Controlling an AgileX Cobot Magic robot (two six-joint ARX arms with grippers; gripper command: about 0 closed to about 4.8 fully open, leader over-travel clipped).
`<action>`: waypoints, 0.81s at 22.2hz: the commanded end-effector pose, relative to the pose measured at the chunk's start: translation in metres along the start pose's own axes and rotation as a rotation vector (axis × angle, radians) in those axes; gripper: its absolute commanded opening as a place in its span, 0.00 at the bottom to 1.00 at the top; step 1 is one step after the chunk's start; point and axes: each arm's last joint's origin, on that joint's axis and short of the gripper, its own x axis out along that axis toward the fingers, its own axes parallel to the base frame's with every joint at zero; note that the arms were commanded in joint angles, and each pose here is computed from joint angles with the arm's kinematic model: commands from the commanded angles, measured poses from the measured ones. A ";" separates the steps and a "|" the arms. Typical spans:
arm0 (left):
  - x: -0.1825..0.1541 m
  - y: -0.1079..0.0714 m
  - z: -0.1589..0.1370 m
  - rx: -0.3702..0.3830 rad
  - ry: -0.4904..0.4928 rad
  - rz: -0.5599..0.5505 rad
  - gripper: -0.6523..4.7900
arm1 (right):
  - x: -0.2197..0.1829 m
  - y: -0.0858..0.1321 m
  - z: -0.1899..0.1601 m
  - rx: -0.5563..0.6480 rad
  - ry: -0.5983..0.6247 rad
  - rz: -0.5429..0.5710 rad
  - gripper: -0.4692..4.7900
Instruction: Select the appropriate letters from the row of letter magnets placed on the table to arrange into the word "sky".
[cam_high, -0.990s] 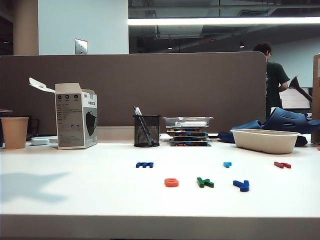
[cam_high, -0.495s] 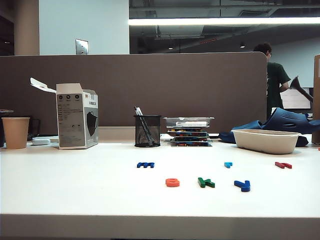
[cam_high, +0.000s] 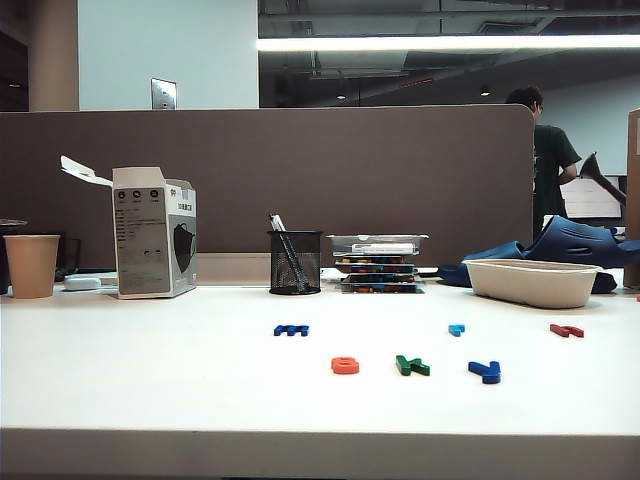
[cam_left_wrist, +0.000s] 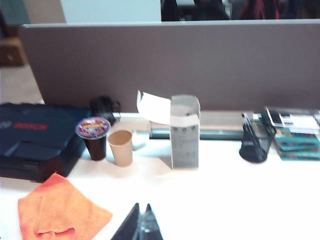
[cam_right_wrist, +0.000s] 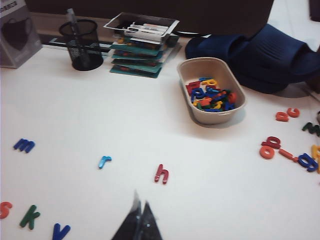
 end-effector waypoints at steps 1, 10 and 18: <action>-0.009 0.000 -0.025 -0.003 -0.013 0.000 0.11 | 0.005 0.000 -0.006 0.001 0.008 0.005 0.08; 0.000 -0.007 -0.107 -0.010 -0.178 -0.056 0.11 | 0.020 0.001 -0.033 -0.034 -0.169 -0.025 0.08; 0.047 -0.017 -0.169 -0.027 -0.178 -0.102 0.11 | 0.044 0.007 -0.075 -0.034 -0.183 -0.034 0.08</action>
